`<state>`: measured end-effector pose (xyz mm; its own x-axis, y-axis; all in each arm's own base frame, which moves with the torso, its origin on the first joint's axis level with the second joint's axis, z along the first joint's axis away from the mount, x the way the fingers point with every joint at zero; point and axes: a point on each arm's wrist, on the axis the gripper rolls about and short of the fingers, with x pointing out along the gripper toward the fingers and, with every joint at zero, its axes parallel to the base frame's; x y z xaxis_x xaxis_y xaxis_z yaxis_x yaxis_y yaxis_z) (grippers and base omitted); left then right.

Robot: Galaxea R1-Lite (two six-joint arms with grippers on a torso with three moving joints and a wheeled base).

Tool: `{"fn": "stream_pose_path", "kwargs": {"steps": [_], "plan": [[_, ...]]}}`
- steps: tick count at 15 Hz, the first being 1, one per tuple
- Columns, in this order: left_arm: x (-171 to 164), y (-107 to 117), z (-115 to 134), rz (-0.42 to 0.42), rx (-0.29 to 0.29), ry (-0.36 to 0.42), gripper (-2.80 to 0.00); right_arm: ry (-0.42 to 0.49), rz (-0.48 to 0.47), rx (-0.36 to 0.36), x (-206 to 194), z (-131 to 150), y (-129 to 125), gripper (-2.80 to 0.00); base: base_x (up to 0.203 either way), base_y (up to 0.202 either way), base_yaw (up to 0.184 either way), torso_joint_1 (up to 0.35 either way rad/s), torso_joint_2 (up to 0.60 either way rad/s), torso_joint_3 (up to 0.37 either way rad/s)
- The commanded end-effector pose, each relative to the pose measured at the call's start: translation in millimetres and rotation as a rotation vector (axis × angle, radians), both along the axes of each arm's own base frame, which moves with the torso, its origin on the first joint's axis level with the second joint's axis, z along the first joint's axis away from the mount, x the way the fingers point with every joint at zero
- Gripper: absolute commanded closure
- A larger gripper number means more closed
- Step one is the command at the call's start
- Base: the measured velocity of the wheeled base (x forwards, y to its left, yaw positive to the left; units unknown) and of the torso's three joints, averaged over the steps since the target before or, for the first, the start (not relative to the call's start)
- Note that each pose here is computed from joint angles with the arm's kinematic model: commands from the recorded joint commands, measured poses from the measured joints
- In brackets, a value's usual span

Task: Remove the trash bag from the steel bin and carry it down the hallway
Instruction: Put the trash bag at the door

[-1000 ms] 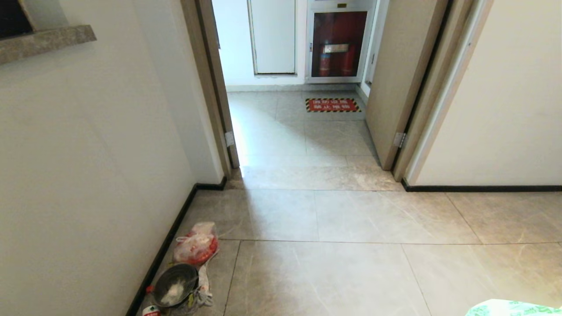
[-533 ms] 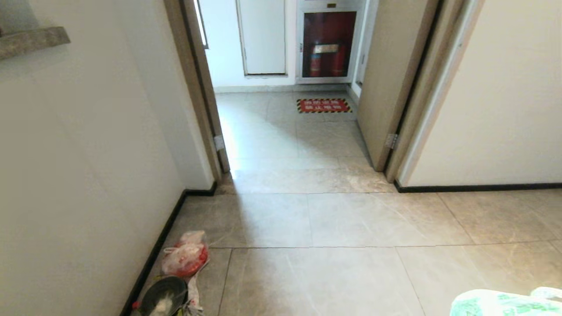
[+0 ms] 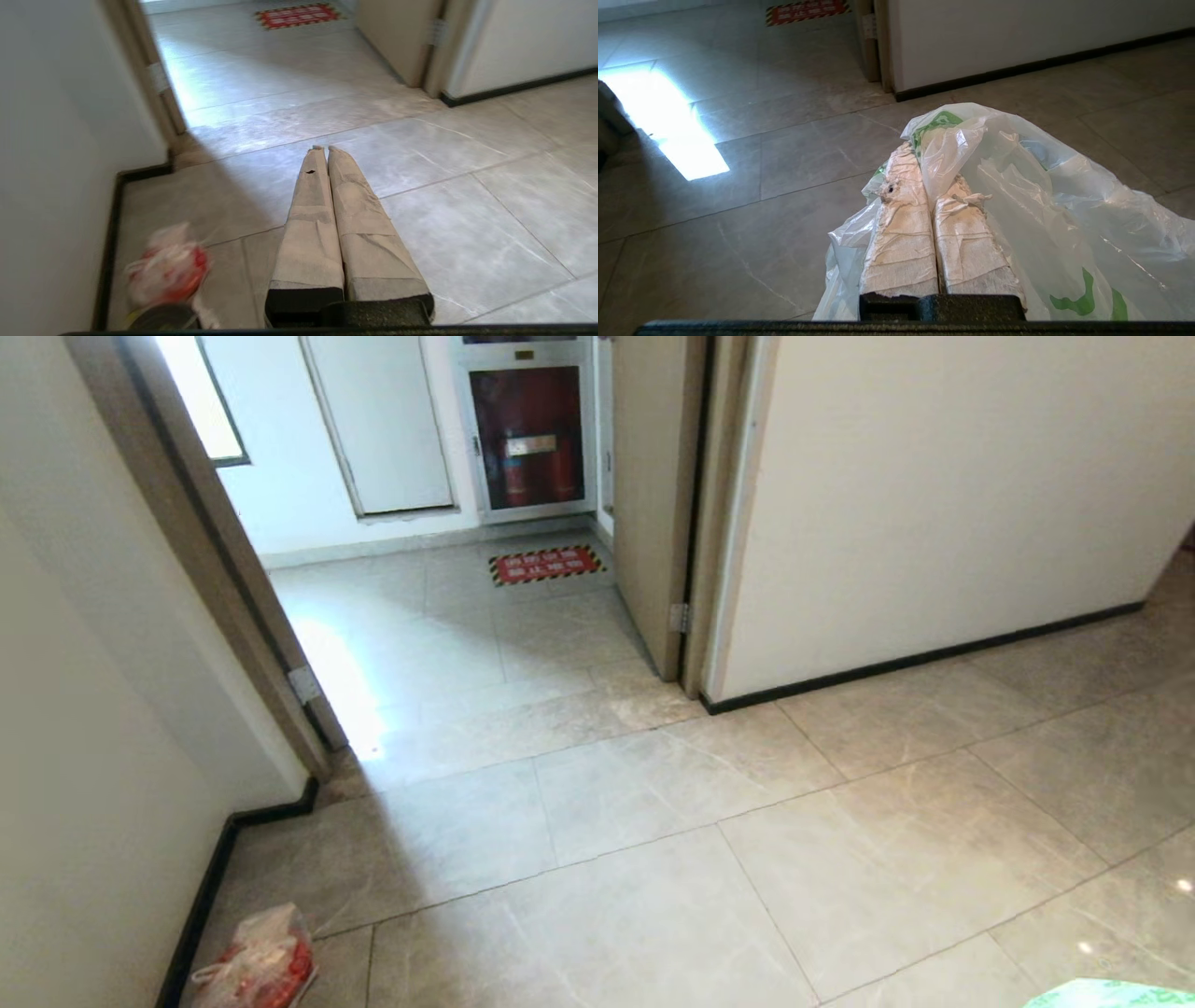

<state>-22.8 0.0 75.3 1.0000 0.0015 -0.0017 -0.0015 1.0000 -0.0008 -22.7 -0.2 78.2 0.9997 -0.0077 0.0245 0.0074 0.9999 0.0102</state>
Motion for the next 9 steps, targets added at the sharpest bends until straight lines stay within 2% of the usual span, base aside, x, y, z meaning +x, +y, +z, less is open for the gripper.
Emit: {"fn": "stream_pose_path", "kwargs": {"steps": [1, 4, 6, 9], "plan": [[0.0, 0.0, 0.0, 0.0, -0.001, 0.0, 0.0, 0.009, -0.002, -0.001, 0.6, -2.5, 0.0, 0.0, -0.005, 0.003, -0.092, -0.001, 0.0, 0.003], [0.0, 0.0, 0.0, 0.0, -0.001, 0.0, 0.0, 0.011, -0.002, 0.001, 0.6, -2.6, 0.0, 0.0, 0.0, 0.0, 0.0, 0.0, 0.0, 0.0], [0.0, 0.0, 0.0, 0.0, -0.001, 0.0, 0.0, 0.011, -0.002, 0.001, 0.6, -2.5, 0.0, 0.0, 0.0, -0.006, 0.112, 0.002, 0.0, 0.004], [0.0, 0.0, 0.0, 0.0, -0.002, 0.0, 0.0, 0.011, -0.002, 0.001, 0.6, -2.5, 0.0, 0.0, 0.001, -0.011, 0.171, 0.002, 0.0, 0.004]]}}
